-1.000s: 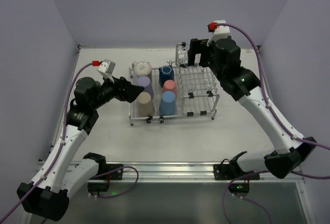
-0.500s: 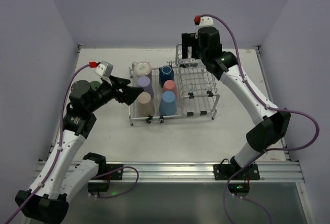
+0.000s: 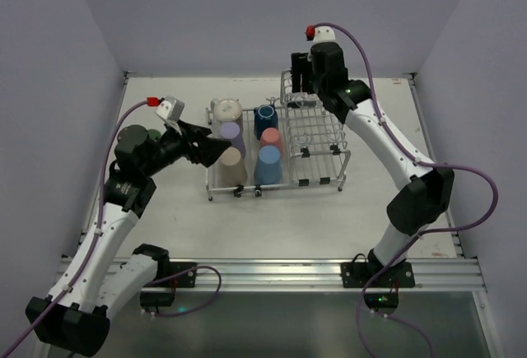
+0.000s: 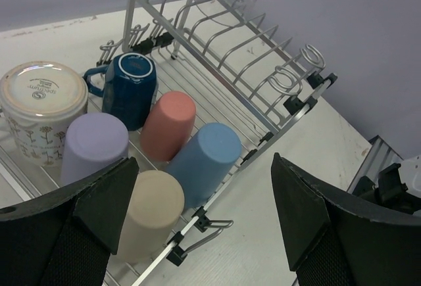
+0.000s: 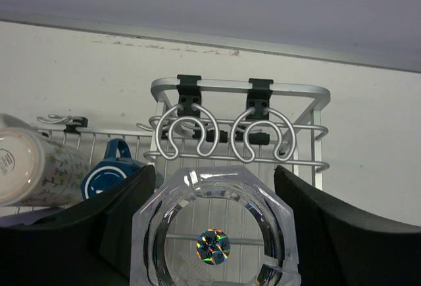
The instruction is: Unload the cups from the dish rack
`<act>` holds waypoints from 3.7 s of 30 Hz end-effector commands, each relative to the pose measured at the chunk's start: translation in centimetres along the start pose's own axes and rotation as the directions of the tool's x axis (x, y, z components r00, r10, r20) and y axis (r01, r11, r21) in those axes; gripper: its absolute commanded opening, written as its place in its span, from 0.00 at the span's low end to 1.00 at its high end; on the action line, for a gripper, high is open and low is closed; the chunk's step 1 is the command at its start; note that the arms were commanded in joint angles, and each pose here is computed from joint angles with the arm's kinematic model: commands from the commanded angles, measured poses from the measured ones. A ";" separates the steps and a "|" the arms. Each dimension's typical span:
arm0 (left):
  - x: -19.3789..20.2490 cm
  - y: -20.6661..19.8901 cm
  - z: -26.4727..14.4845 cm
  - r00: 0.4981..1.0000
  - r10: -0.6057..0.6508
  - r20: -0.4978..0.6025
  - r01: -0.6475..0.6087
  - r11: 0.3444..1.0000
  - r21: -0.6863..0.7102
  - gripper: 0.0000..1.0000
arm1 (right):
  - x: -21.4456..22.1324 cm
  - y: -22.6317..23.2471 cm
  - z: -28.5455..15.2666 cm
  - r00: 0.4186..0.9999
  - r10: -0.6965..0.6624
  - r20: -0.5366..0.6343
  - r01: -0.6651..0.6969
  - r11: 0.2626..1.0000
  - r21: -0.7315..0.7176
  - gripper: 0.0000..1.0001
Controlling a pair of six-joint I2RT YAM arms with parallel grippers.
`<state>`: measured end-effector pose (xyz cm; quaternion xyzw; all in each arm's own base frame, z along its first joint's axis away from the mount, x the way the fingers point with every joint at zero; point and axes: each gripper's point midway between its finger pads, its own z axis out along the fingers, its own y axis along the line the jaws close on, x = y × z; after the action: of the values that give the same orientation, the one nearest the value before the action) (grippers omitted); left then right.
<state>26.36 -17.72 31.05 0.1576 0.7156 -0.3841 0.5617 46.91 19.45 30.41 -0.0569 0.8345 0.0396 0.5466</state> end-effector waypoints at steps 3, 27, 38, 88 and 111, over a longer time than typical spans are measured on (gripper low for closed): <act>-0.5 -1.5 0.5 0.999 -0.049 0.009 0.048 0.995 0.085 0.87 | -3.3 -0.7 -3.1 0.990 0.063 0.124 -0.062 0.998 -0.014 0.39; -3.1 -12.0 4.0 0.958 -0.285 0.037 0.242 0.869 0.432 0.78 | -3.9 6.9 -22.2 0.726 0.688 0.000 -0.401 0.423 -0.812 0.35; -2.4 -14.7 5.7 0.948 -0.317 0.001 0.277 0.830 0.484 0.81 | -2.4 8.2 -23.3 0.702 0.702 -0.123 -0.426 0.274 -0.863 0.35; -6.2 8.8 -0.4 0.977 -0.102 -0.188 -0.064 0.701 -0.711 0.00 | 4.1 7.3 -24.1 0.884 0.467 -0.024 -0.300 0.526 -0.796 0.99; 4.4 26.4 5.4 0.766 -0.517 -0.382 -0.002 0.592 -0.806 0.00 | 6.2 7.8 -24.2 0.922 0.385 -0.030 -0.258 0.558 -0.789 0.99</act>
<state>47.11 -4.47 16.82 -0.1362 0.9467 -0.0369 0.2896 21.49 23.79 32.79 -0.1216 0.7002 0.5029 0.4920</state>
